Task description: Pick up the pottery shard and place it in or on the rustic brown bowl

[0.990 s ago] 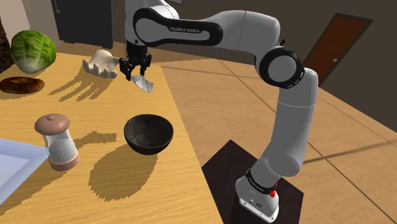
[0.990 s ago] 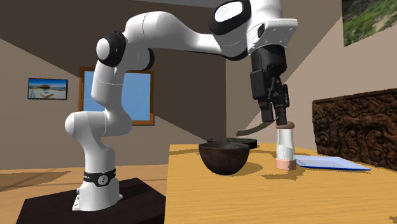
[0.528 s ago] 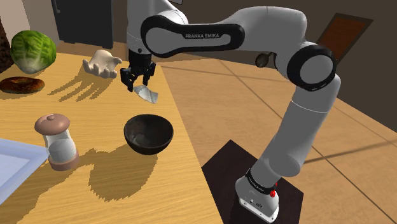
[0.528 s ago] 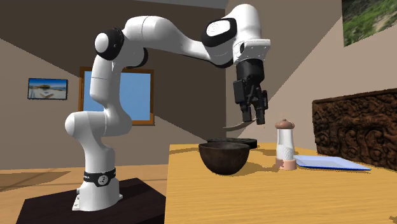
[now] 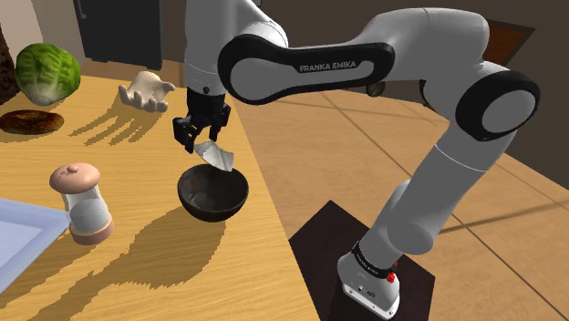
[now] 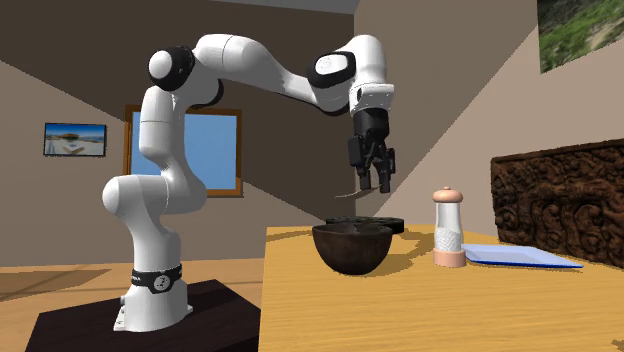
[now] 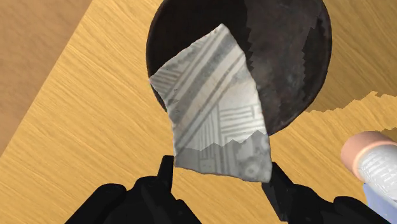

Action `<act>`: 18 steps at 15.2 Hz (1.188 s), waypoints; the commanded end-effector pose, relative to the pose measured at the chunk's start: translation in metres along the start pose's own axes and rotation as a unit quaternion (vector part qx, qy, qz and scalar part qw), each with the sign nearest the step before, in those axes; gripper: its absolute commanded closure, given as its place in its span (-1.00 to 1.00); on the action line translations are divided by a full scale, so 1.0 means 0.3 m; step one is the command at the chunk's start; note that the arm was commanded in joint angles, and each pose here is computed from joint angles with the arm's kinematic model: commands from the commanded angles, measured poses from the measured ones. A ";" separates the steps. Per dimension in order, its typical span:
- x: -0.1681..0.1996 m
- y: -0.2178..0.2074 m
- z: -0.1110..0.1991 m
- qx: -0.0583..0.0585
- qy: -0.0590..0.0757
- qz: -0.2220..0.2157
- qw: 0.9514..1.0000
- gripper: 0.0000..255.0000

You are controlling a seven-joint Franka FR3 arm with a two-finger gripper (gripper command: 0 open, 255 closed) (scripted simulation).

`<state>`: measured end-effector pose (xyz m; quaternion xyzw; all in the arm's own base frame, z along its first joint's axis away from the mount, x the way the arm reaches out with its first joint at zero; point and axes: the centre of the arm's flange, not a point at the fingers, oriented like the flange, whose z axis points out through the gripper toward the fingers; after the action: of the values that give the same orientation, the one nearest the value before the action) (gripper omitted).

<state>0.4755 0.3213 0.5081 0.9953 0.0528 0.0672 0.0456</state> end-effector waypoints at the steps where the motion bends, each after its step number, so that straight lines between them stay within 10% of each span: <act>1: -0.096 -0.072 -0.014 0.000 0.000 0.001 1.000 1.00; 18: -0.128 -0.096 0.231 0.000 0.000 0.001 1.000 1.00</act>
<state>0.4442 0.3397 0.4325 0.9953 0.0521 0.0669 0.0459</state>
